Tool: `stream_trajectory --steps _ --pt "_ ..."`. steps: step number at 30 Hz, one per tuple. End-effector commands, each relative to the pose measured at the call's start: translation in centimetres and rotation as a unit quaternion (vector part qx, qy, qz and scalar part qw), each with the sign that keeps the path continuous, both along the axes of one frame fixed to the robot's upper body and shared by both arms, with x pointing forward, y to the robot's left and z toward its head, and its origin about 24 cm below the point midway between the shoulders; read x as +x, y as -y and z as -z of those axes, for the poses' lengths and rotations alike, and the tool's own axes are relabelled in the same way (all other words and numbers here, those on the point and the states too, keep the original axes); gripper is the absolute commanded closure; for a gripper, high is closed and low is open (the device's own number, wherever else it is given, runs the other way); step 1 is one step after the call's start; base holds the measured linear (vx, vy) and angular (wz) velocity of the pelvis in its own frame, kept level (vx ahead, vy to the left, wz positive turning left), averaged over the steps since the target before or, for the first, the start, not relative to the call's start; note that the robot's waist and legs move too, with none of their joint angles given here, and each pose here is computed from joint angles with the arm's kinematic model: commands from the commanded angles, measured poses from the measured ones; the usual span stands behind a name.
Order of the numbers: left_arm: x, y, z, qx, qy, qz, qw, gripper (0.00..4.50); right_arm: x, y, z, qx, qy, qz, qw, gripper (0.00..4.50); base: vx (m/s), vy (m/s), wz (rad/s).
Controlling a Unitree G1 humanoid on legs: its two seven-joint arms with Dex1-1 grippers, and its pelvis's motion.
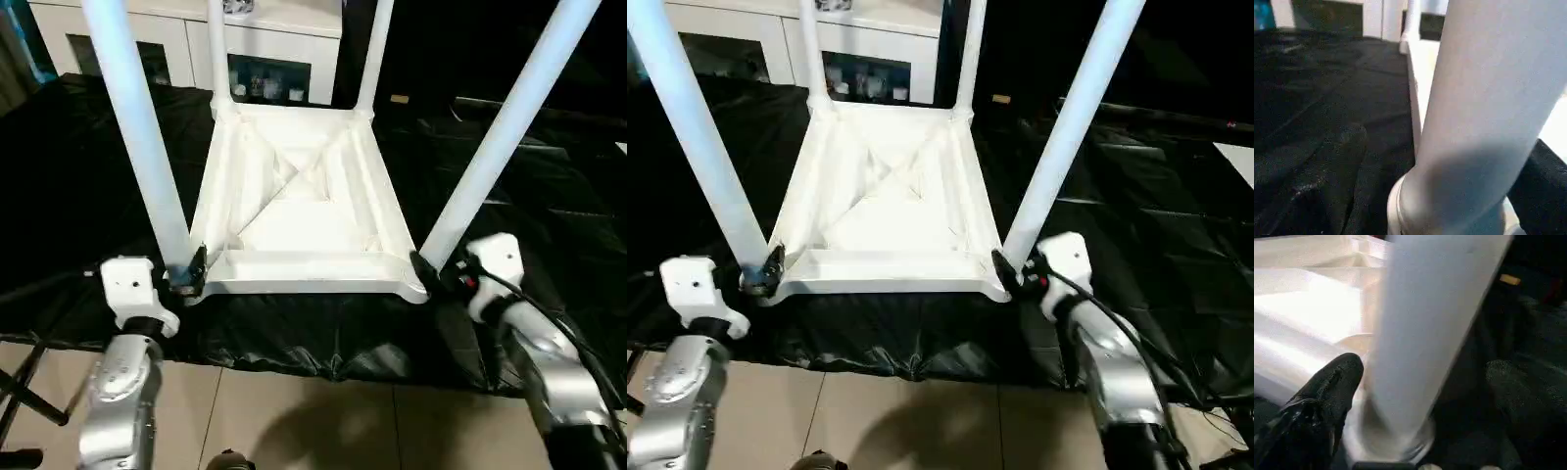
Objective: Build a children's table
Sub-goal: Flip table
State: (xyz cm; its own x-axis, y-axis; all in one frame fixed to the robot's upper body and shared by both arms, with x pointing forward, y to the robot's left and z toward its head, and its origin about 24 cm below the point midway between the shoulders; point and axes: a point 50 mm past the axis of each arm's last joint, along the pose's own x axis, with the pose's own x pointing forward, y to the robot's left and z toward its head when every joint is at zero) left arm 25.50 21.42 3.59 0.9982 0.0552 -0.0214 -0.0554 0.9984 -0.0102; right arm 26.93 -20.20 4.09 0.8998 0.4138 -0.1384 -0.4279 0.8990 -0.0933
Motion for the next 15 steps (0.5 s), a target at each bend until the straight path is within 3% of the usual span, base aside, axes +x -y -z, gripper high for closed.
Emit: stream_trajectory --steps 1,5,10,15 --pt "0.2 0.1 0.2 0.003 -0.013 -0.011 1.0 0.25 -0.9 -0.3 -1.1 0.007 0.014 -0.038 0.999 0.0 0.0 0.0 0.0" --pt "0.2 -0.1 0.1 0.003 -0.013 -0.021 1.0 0.47 -3.0 -0.1 -1.3 -0.004 0.012 -0.07 0.997 0.0 0.0 0.0 0.0" --pt "0.4 -0.2 -0.2 -0.004 -0.011 -0.018 1.0 1.03 -5.9 -0.5 -2.0 0.015 -0.019 -0.144 0.989 0.0 0.0 0.0 0.0" --pt "0.5 0.0 -0.2 -0.017 -0.02 -0.015 1.0 1.36 -6.4 -1.5 -2.6 0.016 -0.029 -0.186 0.982 0.0 0.0 0.0 0.0"
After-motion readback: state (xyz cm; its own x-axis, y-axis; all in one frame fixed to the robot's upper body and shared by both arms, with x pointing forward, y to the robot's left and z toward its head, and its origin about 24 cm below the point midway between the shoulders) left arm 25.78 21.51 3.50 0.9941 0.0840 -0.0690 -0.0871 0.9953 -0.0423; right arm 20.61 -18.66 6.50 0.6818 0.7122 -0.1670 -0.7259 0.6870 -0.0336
